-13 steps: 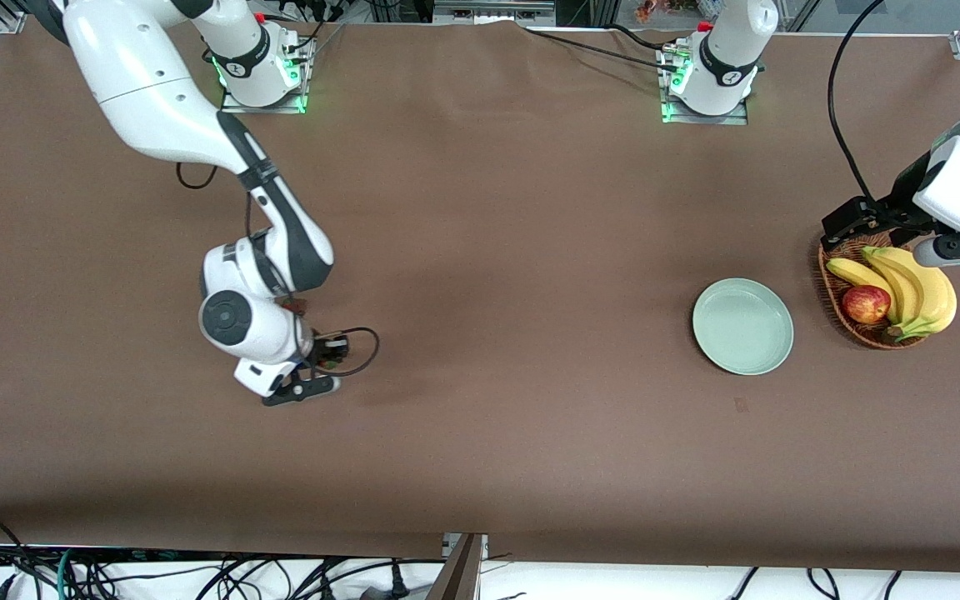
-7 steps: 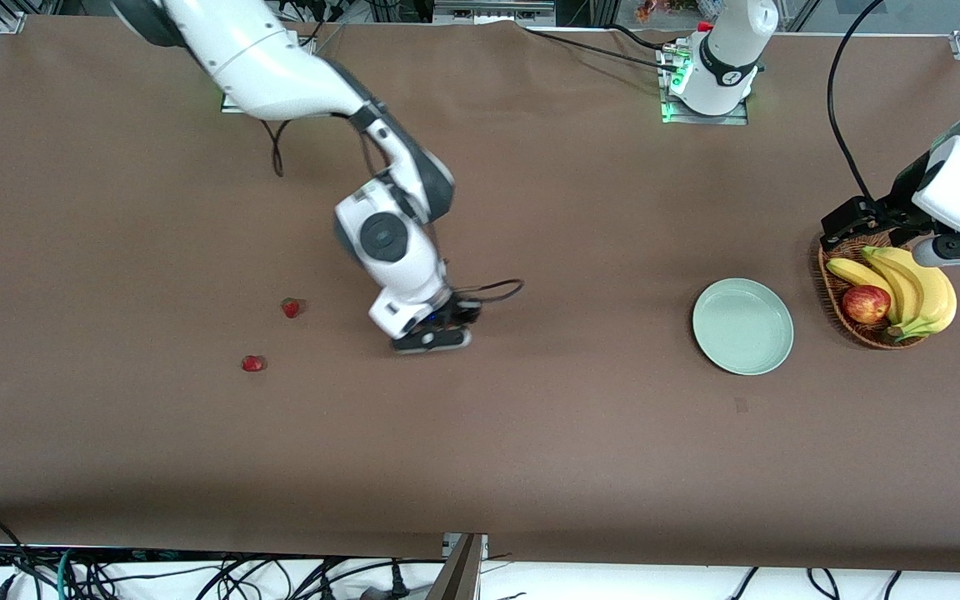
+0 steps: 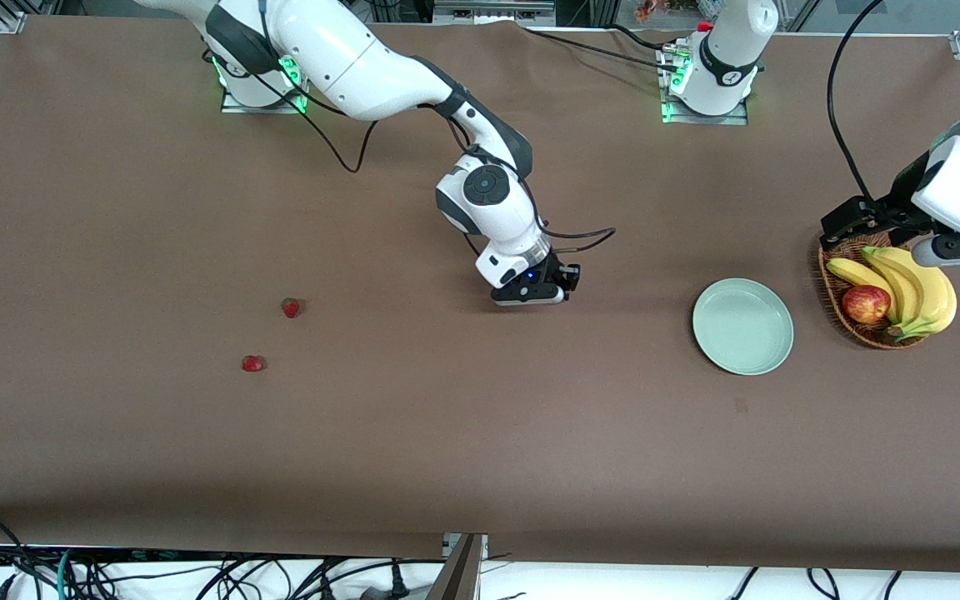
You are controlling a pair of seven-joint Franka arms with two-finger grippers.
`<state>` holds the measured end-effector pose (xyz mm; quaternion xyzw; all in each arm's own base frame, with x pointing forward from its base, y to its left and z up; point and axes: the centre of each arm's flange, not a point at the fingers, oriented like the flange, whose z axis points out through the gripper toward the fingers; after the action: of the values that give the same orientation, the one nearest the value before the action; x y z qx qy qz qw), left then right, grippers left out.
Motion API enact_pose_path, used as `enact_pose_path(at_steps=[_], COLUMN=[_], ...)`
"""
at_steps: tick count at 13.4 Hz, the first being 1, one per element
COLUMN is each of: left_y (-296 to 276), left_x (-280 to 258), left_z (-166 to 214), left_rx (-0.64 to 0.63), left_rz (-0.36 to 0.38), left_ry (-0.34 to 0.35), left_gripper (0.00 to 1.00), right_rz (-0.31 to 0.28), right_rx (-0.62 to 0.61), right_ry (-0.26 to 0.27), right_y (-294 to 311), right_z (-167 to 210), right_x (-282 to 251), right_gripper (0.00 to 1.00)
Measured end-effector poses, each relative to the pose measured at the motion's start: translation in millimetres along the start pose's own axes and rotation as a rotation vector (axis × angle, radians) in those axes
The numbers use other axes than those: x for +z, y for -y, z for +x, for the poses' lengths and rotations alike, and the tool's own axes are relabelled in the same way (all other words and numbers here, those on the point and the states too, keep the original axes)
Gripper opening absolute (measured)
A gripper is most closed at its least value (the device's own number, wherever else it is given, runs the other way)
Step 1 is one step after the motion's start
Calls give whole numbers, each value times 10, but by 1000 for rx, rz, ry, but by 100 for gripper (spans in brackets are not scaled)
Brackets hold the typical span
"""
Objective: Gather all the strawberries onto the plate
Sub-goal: 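Carry the strawberry to mid-table and release it with the right gripper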
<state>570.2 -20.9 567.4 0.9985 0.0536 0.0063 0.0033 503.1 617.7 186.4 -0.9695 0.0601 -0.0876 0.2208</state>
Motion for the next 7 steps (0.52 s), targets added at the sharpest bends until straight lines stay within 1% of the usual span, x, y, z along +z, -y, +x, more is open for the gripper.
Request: enact_pose_path(at_steps=[3, 4, 6, 7], left_y=[-2, -3, -3, -3], left_x=[24, 35, 48, 55], left_z=[3, 4, 8, 10], left_rx=[0, 0, 0, 0], left_rz=[1, 1, 2, 2], left_ry=[6, 9, 12, 13], left_gripper=[100, 100, 100, 100], right_rz=[13, 15, 27, 30], right_rx=[9, 11, 14, 19], right_ry=[-4, -4, -18, -30], right_y=[28, 40, 79, 92], right_z=[-28, -39, 30, 121], right_x=[95, 96, 35, -31], right_gripper=[33, 39, 62, 71])
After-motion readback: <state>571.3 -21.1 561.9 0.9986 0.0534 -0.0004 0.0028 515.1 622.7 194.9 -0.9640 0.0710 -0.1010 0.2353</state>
